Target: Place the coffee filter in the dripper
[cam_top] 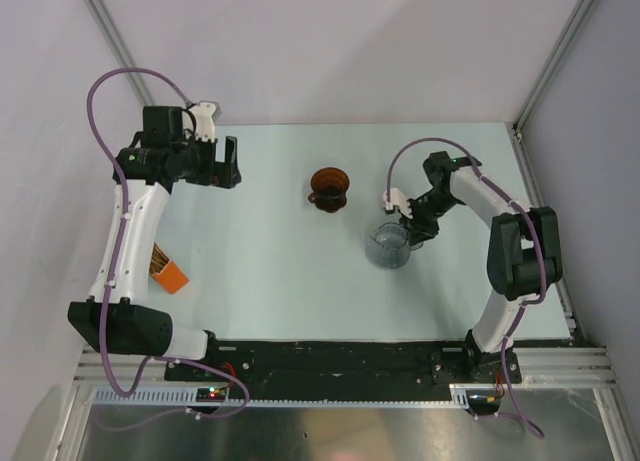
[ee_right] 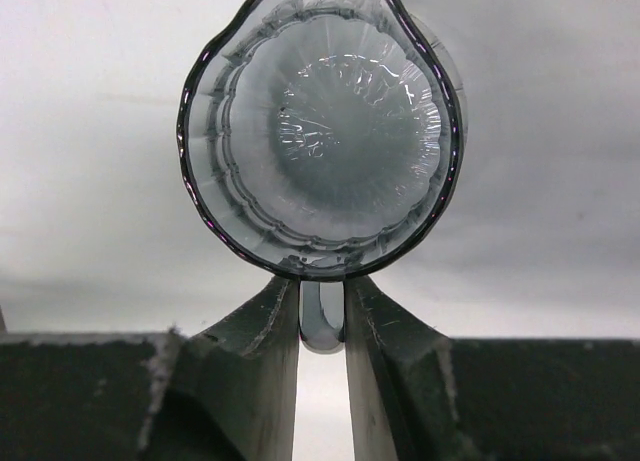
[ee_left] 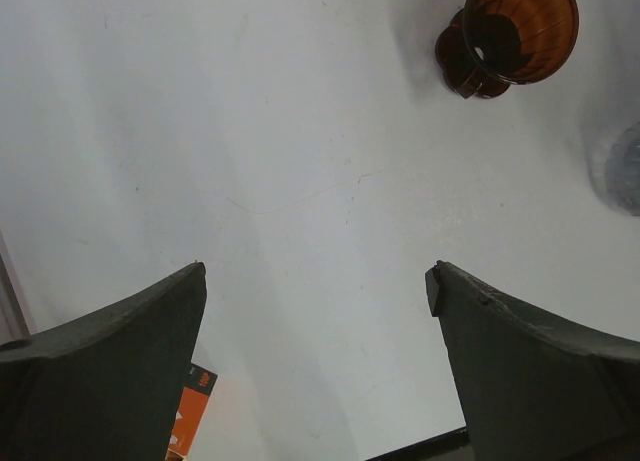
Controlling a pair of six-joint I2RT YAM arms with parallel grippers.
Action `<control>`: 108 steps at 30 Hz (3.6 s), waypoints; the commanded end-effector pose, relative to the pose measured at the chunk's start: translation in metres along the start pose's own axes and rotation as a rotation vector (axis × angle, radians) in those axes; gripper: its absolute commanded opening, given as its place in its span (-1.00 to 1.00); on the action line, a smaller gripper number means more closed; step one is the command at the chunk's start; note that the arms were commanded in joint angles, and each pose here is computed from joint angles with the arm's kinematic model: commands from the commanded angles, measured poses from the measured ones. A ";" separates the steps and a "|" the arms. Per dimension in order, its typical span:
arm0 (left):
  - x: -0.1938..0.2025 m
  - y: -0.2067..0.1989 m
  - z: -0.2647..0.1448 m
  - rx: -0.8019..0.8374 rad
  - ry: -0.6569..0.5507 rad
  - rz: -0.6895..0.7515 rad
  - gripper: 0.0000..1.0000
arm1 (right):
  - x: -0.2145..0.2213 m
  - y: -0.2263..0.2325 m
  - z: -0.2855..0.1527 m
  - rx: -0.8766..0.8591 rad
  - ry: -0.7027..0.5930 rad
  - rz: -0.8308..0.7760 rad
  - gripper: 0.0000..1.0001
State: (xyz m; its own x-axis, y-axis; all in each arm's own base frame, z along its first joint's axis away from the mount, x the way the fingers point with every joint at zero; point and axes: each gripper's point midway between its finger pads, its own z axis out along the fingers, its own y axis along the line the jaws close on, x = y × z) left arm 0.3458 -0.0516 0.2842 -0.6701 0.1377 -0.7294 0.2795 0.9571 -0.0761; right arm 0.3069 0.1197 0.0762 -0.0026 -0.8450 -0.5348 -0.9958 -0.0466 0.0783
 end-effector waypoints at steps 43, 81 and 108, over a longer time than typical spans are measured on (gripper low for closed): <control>0.030 -0.113 0.152 0.478 0.078 0.424 0.72 | -0.116 0.036 -0.062 0.213 -0.300 0.413 0.99; 0.027 -0.141 0.212 0.379 -0.063 0.566 -0.99 | -0.061 0.038 -0.105 0.400 -0.300 0.530 0.99; 0.143 -0.178 0.053 0.633 -0.013 0.821 -1.00 | -0.084 0.047 -0.082 0.308 -0.295 0.453 0.99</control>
State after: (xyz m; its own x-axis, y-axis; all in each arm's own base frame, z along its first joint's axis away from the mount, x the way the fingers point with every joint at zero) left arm 0.2351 -0.2112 0.1412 -0.1861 0.6903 -0.6992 0.9543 0.2963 0.0386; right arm 0.2678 0.1383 0.1933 -0.4394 -0.5542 -0.7070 -0.8541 0.5016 0.1376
